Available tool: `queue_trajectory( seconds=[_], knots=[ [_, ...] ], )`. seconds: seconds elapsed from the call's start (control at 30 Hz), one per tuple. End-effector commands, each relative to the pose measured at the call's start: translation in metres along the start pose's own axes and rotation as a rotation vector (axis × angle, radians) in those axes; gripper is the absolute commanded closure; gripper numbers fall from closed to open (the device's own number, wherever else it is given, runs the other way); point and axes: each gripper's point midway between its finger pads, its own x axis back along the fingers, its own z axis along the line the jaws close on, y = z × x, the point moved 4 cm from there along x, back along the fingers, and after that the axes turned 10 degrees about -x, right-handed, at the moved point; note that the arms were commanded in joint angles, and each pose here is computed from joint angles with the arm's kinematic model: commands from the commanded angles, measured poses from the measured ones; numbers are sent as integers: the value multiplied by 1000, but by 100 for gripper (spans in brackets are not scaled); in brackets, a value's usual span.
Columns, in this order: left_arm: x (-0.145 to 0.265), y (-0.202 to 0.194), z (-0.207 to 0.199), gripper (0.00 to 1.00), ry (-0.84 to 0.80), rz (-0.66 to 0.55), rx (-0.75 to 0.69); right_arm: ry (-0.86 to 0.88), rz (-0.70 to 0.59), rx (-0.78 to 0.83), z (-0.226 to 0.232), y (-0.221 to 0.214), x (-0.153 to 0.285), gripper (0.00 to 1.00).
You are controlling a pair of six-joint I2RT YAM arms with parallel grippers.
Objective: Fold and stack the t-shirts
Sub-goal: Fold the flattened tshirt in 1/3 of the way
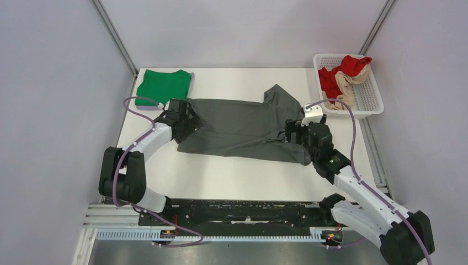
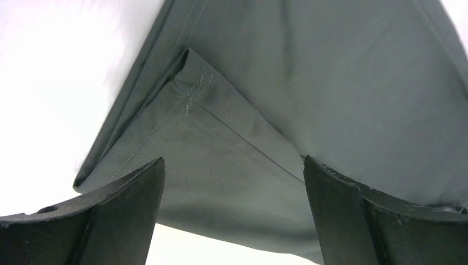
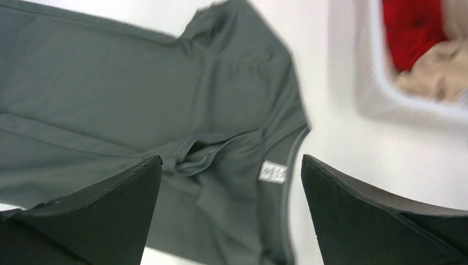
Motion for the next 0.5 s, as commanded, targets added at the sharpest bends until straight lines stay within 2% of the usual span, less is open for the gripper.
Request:
queue_trajectory(
  seconds=[0.0,0.23,0.47],
  knots=[
    [-11,-5,-5,0,-57,20,-62,-97,275,-341,11,-27,0,2],
    [-21,-10,2,0,-13,38,-91,-180,315,-487,11,-33,-38,3],
    [-26,-10,8,0,21,36,-107,-206,380,-565,17,-49,-85,23]
  ],
)
